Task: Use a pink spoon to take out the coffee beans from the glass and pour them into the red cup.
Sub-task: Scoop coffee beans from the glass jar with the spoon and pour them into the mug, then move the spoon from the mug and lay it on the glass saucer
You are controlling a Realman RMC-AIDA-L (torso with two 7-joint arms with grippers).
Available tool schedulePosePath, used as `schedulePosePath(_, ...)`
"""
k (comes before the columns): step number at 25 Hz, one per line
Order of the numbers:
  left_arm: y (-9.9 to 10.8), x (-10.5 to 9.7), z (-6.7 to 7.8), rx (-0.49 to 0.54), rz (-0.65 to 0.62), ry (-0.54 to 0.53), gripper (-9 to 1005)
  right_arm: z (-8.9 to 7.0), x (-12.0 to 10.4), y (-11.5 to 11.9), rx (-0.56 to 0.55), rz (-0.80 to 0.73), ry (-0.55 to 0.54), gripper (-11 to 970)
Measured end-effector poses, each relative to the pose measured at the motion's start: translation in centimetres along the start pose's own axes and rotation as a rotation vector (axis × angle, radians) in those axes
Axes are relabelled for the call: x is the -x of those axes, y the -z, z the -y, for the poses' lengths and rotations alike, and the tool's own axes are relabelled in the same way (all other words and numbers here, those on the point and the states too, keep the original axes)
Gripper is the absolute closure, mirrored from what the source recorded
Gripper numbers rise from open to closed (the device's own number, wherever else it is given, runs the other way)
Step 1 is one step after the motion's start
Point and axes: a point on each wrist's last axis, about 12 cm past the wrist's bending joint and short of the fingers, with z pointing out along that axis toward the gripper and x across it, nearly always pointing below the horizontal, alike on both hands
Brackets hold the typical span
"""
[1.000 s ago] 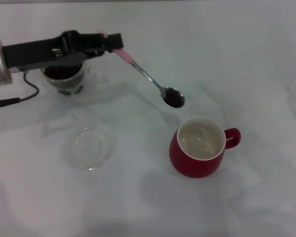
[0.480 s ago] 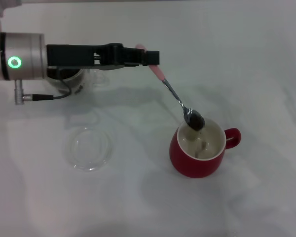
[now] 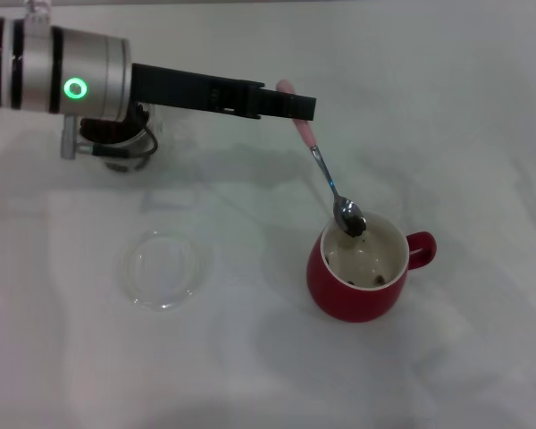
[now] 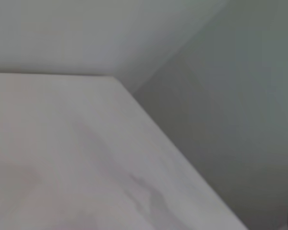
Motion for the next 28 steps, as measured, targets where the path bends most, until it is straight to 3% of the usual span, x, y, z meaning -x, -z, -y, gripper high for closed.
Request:
schedulePosePath(7, -1.0, 1.8, 1.4, 0.012, -0.061, -0.097, 868, 0.0, -0.1, -0.1, -0.002, -0.007, 0.001, 421)
schedulePosePath(15, -1.5, 2.1, 2.4, 0.032, -0.114, -0.16, 868, 0.2, -0.1, 0.2, -0.011, -0.017, 0.005, 422)
schedulePosePath(21, -0.6, 2.1, 3.0, 0.037, -0.075, -0.187, 869, 0.2, -0.1, 0.3, -0.011, -0.019, 0.006, 422)
schedulePosePath(28, 2.3, 1.1, 3.4, 0.05, -0.005, -0.19, 868, 0.2, 0.0, 0.3, -0.01, -0.015, 0.006, 421)
